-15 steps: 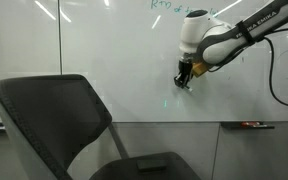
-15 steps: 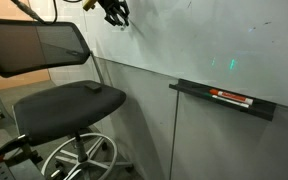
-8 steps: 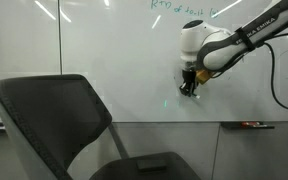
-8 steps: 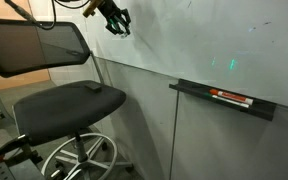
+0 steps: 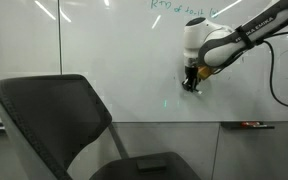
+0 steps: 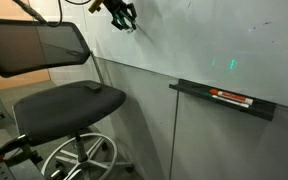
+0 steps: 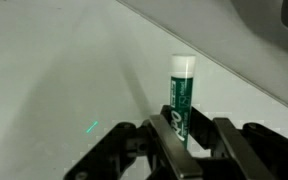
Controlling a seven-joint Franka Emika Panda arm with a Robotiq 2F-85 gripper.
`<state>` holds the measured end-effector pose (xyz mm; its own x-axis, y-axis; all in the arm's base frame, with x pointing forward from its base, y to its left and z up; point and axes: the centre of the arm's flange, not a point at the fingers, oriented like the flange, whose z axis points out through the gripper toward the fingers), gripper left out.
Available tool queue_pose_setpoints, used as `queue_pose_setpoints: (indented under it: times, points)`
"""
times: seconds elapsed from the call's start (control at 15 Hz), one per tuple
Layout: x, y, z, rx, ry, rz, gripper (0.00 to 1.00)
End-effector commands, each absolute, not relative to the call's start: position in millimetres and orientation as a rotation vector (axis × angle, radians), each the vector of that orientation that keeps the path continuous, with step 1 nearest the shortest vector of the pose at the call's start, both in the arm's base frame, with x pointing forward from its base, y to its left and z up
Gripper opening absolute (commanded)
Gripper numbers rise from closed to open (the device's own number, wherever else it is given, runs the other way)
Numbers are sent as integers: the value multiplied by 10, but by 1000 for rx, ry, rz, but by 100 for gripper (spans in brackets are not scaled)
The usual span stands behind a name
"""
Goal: Use the marker on the chair to draw on the whiteboard
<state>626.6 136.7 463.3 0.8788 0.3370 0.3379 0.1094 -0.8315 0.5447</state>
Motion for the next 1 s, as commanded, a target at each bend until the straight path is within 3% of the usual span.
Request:
queue_pose_setpoints:
  times: [0.0, 0.93]
  points:
    - [6276, 1335, 4856, 2473, 333, 607, 6]
    - [6399, 1385, 5109, 2419, 352, 737, 6]
